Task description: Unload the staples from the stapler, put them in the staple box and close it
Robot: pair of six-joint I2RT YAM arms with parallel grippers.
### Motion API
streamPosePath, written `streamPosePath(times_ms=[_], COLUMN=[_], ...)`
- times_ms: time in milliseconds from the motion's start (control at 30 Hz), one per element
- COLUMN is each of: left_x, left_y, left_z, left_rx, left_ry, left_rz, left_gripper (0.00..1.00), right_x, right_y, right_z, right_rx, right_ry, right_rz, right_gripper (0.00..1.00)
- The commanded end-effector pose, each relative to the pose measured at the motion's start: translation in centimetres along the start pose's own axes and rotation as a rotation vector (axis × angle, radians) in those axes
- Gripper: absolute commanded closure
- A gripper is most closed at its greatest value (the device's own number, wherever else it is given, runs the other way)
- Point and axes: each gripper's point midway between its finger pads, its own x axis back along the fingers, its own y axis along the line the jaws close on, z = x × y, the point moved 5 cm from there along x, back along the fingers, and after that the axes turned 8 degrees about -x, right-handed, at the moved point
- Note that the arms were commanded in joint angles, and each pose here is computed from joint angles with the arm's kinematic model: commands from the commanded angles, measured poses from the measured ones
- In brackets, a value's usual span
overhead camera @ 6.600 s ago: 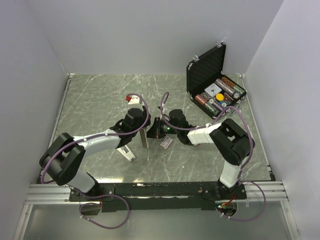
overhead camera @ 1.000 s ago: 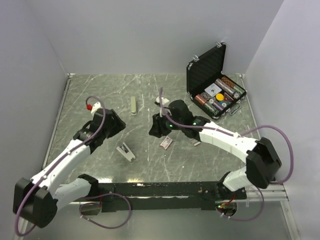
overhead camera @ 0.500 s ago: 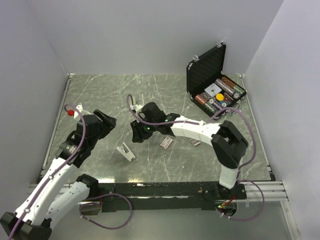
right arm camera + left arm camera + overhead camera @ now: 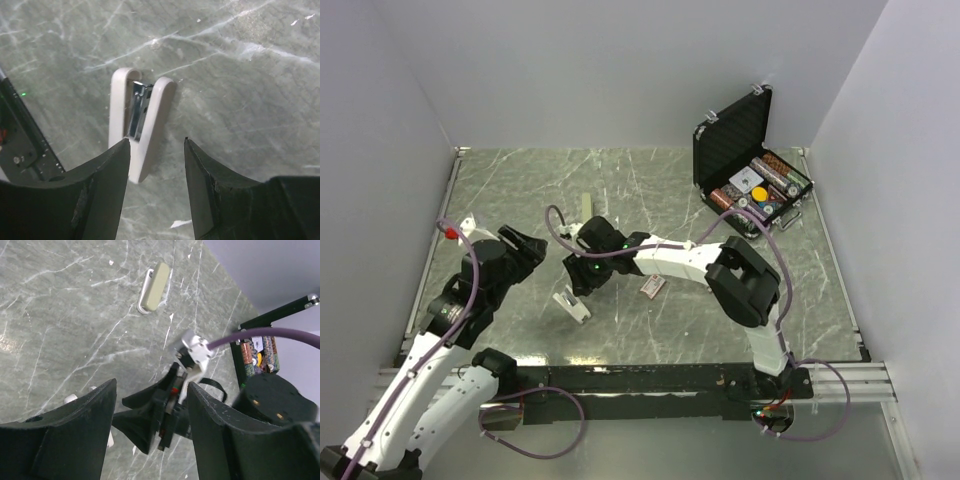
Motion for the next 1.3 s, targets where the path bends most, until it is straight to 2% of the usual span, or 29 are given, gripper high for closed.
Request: streamPosePath(times_ms=[0,367,567,967,1133,1267], left_x=[0.8,0.7,0.9,0.6,0.3,-0.1], left_y=[0.3,0.9,0.9,0.7,0.5,0.3], left_z=[-0.4,0.6,0.5,0.6,0.7,1.0], left_rx=[-0.018,-0.018,-0.022,-0.028,-0.037,-0.039], left_ry=[-0.022,0.0,-0.009,0.001,0.009,0.024], left_rz=[0.0,0.017,0.022,0.032,0.03,0.036], left_gripper=[0.37,0.37,0.37,0.37,0.37,0.37], right_x=[-0.8,-2.4,-3.2,-3.7,-3.5,-2.4], right_y=[0.8,1.5,0.8,-0.1,-0.6,-0.7], right_z=[-1.0,-0.6,0.0,0.2,0.3,-0.1], right_rx=[0.008,0.009,-0.001,-0.007,-0.011,-0.014], right_ry=[-0.009,0.028,0.051,0.054,0.048,0.006], right_rz=[0.007,0.02,0.061,0.135,0.171,0.195], right_gripper=[0.45,0.46,0.5,0.78,1.0,1.0])
